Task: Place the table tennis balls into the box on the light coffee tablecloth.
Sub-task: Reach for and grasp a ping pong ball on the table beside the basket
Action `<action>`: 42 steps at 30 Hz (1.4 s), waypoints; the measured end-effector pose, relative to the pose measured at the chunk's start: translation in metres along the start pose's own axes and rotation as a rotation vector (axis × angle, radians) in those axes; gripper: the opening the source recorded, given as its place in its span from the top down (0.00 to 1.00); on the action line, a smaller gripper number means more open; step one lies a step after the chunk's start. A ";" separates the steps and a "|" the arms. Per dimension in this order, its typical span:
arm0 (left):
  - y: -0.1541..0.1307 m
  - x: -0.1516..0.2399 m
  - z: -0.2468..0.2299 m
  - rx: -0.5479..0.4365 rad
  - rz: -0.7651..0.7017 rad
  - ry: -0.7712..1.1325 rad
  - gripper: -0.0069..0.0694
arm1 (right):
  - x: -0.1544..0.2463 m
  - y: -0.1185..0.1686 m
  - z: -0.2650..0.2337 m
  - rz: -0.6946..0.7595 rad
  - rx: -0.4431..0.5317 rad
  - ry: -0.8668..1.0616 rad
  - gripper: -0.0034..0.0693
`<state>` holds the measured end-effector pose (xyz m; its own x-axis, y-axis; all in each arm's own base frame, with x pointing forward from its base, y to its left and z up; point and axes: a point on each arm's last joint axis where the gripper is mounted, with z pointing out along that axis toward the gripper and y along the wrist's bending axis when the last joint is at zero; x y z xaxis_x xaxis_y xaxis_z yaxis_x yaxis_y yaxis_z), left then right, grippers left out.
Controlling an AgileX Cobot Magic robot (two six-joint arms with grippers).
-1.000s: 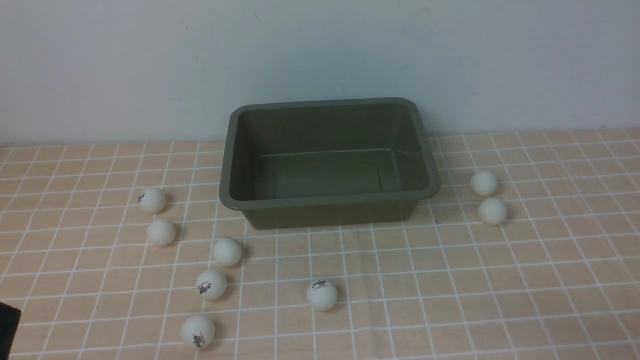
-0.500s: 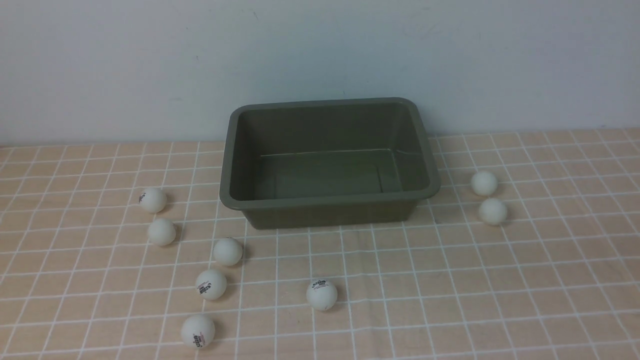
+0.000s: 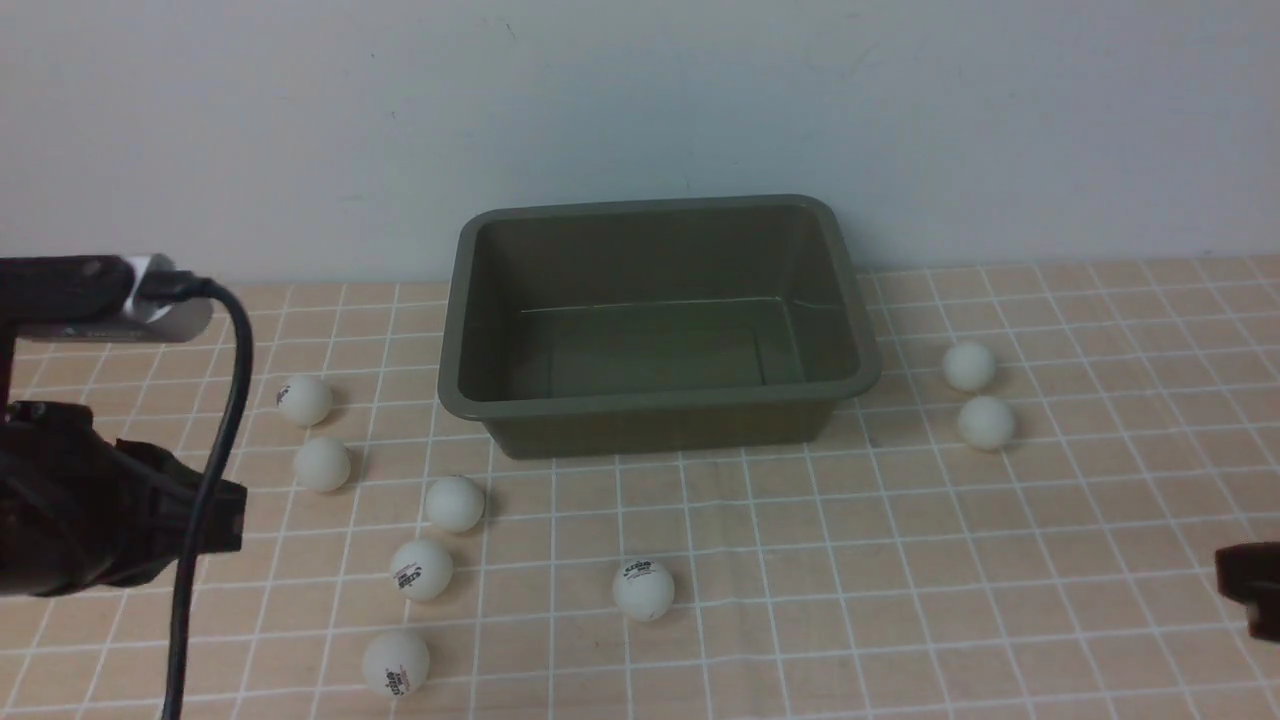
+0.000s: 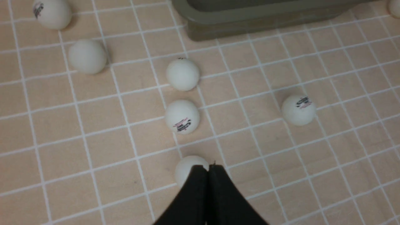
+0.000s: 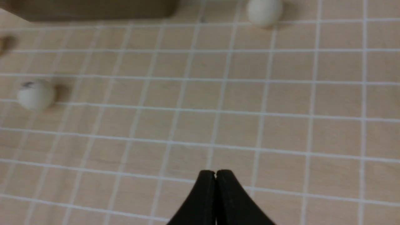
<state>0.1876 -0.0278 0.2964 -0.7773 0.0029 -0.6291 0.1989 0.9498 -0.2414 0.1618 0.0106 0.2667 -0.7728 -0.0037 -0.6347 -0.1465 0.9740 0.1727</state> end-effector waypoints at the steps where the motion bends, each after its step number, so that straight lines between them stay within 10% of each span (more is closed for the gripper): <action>1: 0.004 -0.005 0.007 -0.021 -0.002 0.024 1.00 | -0.005 -0.004 0.005 0.005 0.023 0.024 0.97; 23: 0.066 -0.110 0.120 -0.270 -0.018 0.138 0.93 | -0.080 -0.032 0.064 0.051 0.061 0.167 0.97; 36: 0.091 -0.135 0.193 -0.270 -0.048 0.211 0.35 | -0.077 -0.031 0.063 0.050 0.046 0.205 0.97; 42: 0.104 -0.130 0.216 -0.278 -0.093 0.264 0.27 | -0.077 -0.031 0.063 0.050 0.046 0.206 0.97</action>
<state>0.4387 0.0031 0.1933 -0.9185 -0.0416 -0.3933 -0.0210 0.9982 -0.0566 0.2647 -0.0046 0.2631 -0.8890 0.0031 -0.4579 -0.0804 0.9834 0.1627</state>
